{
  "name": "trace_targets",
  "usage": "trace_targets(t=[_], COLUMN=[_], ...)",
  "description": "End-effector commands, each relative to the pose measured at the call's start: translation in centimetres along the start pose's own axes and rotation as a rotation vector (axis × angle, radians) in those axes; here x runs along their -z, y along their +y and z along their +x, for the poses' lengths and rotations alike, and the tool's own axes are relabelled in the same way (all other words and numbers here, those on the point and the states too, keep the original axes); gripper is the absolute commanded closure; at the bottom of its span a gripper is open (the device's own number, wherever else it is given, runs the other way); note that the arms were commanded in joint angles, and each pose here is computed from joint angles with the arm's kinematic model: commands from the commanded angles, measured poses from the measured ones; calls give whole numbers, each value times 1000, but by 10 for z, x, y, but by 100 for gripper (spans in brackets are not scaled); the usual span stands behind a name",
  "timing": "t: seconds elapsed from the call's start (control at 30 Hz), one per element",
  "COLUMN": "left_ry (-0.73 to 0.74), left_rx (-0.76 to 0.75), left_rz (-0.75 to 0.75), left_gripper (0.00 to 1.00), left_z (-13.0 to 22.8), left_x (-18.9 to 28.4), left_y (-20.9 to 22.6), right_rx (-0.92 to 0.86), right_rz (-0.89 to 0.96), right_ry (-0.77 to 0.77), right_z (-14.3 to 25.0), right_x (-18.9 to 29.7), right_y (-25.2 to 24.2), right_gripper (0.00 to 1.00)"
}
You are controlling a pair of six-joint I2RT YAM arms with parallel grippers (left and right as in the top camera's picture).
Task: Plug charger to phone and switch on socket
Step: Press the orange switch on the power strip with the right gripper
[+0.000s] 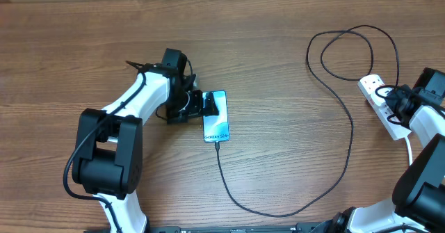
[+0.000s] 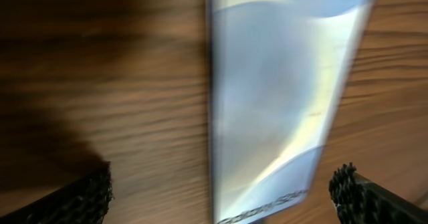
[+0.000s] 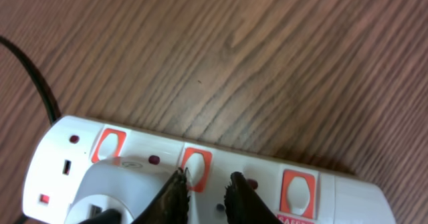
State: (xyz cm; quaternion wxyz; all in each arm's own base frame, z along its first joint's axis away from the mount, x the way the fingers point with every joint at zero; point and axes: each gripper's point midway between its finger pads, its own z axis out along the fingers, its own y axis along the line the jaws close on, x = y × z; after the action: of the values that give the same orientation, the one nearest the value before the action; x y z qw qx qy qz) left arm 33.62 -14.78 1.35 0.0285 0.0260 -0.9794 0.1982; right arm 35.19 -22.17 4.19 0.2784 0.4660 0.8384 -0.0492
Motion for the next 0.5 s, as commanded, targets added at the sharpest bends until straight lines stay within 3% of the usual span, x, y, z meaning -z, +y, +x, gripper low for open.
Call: trace_targets(t=[0.0,0.13,0.17,0.47], left_ry=[61,16,-7,-238], left_rx=[127,126,120,60], left_rz=[-276,-304,-304,-251], left_gripper=[0,0,0,0], left_z=[14,4,1,-9], left_x=[-11,13,22,102], left_y=[69,66,63,29], right_rx=[8,8,8,84], right_rz=[-22,-59,-59,-71], right_ry=[-28,-26,-28,-23], right_z=[-11,-11,-12,-9], right_x=[2,3,3,-7], right_y=[8,14,14,17], right_gripper=[89,92,96,96])
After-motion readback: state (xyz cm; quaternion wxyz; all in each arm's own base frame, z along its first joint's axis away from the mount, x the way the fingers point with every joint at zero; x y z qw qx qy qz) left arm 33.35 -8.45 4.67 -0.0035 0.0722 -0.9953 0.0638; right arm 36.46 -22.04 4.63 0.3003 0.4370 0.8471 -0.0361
